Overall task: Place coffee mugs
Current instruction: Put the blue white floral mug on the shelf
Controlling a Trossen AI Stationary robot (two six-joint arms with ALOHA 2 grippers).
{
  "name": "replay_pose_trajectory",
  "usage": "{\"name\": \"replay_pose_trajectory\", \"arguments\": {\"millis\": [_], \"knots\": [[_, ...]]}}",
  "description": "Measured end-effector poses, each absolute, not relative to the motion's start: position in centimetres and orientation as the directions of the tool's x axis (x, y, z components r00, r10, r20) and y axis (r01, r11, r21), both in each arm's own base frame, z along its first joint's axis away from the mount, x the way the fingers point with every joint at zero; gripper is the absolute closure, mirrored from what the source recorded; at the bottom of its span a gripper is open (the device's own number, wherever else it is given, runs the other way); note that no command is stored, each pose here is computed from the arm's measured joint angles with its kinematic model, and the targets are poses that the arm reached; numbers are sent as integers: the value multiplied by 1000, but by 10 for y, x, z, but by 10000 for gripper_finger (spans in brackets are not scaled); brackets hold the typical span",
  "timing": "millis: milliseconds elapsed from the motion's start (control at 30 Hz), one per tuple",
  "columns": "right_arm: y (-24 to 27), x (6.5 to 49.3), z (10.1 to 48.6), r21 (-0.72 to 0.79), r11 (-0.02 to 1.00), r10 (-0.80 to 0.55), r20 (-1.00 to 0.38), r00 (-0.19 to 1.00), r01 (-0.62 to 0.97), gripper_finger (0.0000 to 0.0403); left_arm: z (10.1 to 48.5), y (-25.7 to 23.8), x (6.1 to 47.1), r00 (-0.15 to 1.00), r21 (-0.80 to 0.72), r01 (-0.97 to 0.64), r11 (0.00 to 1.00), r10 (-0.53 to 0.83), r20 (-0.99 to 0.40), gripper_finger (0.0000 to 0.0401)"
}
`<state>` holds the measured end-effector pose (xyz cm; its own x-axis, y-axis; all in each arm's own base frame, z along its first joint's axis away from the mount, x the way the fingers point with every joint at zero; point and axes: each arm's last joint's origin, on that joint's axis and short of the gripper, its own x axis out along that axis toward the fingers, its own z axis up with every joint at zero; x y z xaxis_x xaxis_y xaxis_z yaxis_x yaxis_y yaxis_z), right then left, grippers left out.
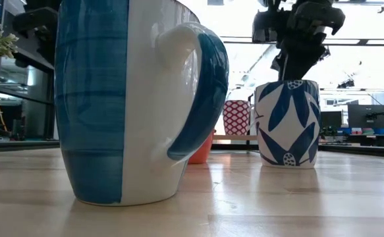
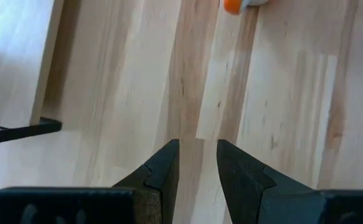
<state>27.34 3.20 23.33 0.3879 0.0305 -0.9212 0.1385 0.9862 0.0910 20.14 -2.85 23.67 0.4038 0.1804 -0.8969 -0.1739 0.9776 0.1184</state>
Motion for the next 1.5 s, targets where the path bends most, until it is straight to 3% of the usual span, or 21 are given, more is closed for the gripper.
{"name": "replay_pose_trajectory", "arguments": {"millis": [800, 900, 1000, 1133, 1267, 1500], "knots": [[35, 296, 199, 99, 972, 22, -943, 333, 215, 290, 245, -21, 172, 510, 105, -266, 958, 232, -829, 302], [34, 296, 199, 109, 962, 21, -944, 329, 251, 319, 246, -21, 172, 511, 107, -267, 958, 235, -827, 302], [34, 294, 198, 100, 957, 10, -950, 313, 272, 382, 246, -21, 172, 511, 107, -267, 958, 235, -827, 302], [33, 293, 200, 62, 952, -37, -949, 314, 300, 395, 245, -21, 172, 510, 107, -267, 958, 235, -828, 302], [31, 288, 219, 49, 949, -59, -943, 327, 311, 398, 245, -21, 172, 509, 108, -267, 958, 235, -828, 302], [23, 274, 301, -73, 921, -258, -850, 459, 383, 400, 245, -21, 172, 507, 110, -265, 958, 235, -829, 302]]}}
